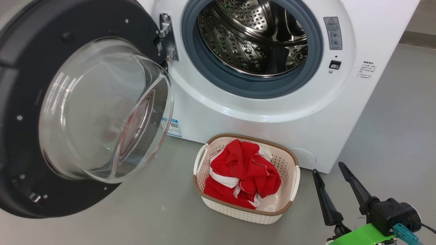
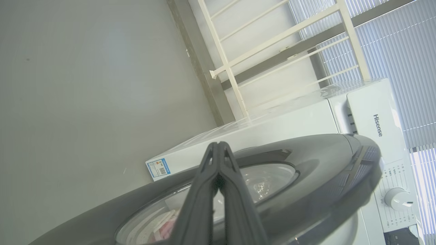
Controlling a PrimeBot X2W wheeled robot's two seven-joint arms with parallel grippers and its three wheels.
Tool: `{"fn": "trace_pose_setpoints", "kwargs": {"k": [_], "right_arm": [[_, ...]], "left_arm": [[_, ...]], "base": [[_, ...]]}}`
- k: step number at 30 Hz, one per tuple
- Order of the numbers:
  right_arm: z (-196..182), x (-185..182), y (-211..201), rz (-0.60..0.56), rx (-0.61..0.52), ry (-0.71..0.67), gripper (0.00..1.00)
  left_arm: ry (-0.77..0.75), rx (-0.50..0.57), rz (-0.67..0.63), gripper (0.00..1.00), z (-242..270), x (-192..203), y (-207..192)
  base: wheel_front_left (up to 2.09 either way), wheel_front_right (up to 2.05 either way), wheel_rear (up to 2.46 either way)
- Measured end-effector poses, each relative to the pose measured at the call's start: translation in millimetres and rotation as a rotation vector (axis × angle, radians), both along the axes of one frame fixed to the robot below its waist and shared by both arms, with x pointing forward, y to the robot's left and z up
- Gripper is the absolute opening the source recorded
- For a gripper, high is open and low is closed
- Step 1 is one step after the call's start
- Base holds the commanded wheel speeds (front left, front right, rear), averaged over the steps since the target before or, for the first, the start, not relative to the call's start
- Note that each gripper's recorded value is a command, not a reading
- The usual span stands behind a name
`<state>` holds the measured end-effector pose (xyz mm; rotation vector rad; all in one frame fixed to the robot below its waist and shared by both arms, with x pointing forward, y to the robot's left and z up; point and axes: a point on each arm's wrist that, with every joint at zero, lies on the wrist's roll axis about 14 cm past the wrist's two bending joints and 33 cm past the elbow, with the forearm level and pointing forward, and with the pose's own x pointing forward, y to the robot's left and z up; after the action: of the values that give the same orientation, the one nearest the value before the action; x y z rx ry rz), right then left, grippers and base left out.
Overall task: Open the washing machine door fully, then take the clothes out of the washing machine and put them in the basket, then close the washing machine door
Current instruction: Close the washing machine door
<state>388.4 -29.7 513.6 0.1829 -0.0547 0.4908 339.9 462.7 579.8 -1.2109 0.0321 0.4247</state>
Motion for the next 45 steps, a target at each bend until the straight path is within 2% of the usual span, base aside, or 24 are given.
{"fn": "trace_pose_setpoints", "kwargs": {"k": [4, 11, 24, 45], "right_arm": [[-1.1, 0.1, 2.1, 0.005, 0.007, 0.003, 1.0], [-2.1, 0.4, 4.9, 0.011, 0.026, 0.01, 1.0], [-6.4, 0.4, 3.5, 0.006, 0.043, 0.026, 1.0], [-12.3, 8.0, -12.0, -0.044, 0.056, 0.04, 1.0]], "left_arm": [[-0.065, -0.044, -0.044, 0.0, 4.5, 2.7, -11.2], [-0.082, -0.055, -0.127, 0.0, -3.1, 1.8, -32.4], [-0.195, -0.103, -0.315, 0.0, 1.4, 3.1, -102.7], [-0.269, -0.153, -0.464, 0.0, 17.2, 7.0, -175.1]], "base": [[0.0, 0.0, 0.0], [0.0, 0.0, 0.0], [0.0, 0.0, 0.0], [0.0, 0.0, 0.0]]}}
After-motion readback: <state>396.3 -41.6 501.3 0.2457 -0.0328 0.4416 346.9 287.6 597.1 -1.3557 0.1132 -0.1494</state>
